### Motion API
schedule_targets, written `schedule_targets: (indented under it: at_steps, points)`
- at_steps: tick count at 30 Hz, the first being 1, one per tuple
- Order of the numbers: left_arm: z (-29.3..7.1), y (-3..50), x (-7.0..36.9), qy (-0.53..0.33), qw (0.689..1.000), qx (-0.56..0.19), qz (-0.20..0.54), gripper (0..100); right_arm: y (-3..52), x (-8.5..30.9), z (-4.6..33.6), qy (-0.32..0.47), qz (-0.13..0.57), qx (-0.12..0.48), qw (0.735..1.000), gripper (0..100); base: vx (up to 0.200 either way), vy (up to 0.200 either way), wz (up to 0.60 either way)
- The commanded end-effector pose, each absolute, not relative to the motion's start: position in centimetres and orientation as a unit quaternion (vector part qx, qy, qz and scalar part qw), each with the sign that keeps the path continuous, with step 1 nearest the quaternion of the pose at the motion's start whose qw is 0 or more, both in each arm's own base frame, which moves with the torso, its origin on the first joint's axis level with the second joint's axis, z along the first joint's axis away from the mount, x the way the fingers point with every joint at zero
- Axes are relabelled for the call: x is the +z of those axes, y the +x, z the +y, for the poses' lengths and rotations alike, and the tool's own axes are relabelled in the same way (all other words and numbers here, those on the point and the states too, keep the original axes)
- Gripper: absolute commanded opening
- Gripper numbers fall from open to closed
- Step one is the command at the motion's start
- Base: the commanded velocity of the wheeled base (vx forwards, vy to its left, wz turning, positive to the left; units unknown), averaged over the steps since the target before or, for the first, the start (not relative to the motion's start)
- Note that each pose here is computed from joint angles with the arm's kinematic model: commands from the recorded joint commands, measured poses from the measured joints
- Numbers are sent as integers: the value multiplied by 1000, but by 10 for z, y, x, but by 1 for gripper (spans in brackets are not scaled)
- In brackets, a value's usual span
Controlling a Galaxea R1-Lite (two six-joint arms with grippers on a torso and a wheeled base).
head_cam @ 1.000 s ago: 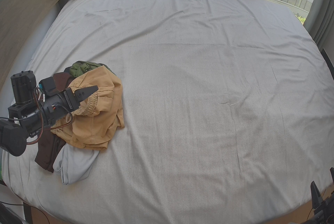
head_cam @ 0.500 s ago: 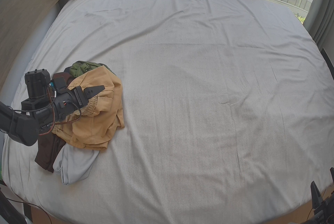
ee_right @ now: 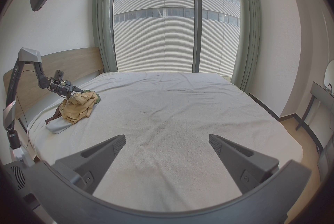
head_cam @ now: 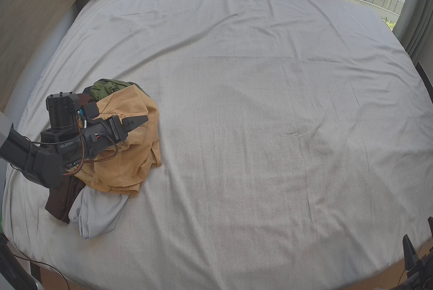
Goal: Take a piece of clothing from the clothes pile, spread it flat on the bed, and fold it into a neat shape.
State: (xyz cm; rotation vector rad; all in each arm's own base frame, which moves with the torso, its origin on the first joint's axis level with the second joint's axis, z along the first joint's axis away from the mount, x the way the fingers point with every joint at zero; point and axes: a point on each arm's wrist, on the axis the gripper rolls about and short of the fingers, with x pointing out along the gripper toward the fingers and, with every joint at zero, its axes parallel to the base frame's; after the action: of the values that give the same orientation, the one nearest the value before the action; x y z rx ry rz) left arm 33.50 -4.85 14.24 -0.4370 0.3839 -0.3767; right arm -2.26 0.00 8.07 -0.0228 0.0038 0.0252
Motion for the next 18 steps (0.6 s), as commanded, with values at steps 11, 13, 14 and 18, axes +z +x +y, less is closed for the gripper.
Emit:
schedule_targets:
  at_steps: [11, 13, 14, 18]
  points:
    - [-50, 340, 142, -213, 941, -186, 185, 0, -21, 76, 0, -11, 10, 12, 1000, 100, 0, 0, 0]
    - [-50, 339, 141, -212, 941, -185, 187, 0, -21, 76, 0, -10, 10, 12, 1000, 100, 0, 0, 0]
    - [-50, 339, 141, -212, 941, -186, 186, 0, -21, 76, 0, -10, 10, 12, 1000, 100, 0, 0, 0]
    - [-50, 338, 141, -212, 941, -187, 186, 0, -21, 76, 0, -10, 10, 12, 1000, 100, 0, 0, 0]
